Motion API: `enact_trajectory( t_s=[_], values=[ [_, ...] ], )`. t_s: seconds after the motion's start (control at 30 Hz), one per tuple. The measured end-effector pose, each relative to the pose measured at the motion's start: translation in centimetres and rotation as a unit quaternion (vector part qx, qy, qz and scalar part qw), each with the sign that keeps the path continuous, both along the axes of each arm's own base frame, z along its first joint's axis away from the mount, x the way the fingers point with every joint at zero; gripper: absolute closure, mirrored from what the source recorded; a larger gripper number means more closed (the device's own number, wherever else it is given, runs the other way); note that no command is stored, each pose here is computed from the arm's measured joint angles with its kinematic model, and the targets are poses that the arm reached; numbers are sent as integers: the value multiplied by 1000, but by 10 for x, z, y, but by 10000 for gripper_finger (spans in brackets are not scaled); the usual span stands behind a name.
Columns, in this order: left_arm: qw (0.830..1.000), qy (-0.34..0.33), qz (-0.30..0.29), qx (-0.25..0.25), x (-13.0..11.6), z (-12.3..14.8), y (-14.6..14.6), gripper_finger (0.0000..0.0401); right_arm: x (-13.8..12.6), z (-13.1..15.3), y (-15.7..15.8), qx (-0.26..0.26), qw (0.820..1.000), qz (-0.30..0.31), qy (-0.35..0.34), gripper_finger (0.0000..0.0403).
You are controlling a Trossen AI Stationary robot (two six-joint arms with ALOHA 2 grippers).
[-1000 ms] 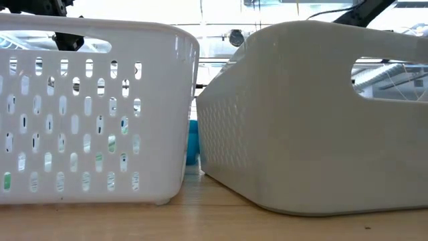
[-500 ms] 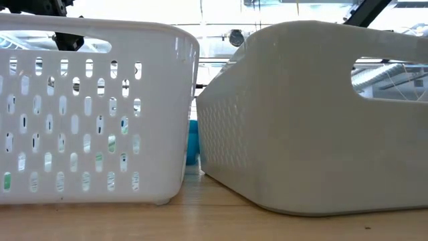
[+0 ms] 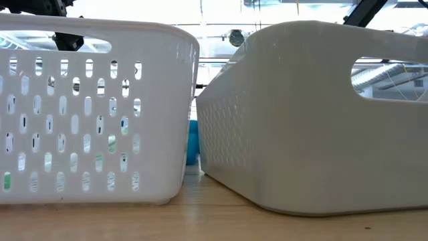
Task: Pick & Place Toothbrushes
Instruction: Put the purple toothbrush into the gray bin
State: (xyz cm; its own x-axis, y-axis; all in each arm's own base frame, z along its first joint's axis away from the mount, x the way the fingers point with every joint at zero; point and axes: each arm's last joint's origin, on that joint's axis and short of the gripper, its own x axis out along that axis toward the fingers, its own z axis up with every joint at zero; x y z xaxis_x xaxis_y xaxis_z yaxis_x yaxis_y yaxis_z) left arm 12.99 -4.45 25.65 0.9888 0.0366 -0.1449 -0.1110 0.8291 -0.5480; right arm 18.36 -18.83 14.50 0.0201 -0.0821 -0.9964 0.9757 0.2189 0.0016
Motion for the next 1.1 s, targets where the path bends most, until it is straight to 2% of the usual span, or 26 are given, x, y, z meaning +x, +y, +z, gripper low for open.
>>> enact_trajectory(
  t_s=[0.27,0.43,0.73,0.93,1.1],
  values=[
    [1000,0,0,0,0,0,0,130,1,6,0,-15,1000,2,-18,357],
    [1000,0,0,0,0,0,0,130,0,10,0,-25,999,1,-25,386],
    [1000,0,0,0,0,0,0,130,-4,31,3,-65,996,-1,-53,392],
    [1000,0,0,0,0,0,0,130,-8,63,14,-112,988,-5,-107,393],
    [1000,0,0,0,0,0,0,130,-12,97,34,-164,970,15,-176,393]
  ],
)
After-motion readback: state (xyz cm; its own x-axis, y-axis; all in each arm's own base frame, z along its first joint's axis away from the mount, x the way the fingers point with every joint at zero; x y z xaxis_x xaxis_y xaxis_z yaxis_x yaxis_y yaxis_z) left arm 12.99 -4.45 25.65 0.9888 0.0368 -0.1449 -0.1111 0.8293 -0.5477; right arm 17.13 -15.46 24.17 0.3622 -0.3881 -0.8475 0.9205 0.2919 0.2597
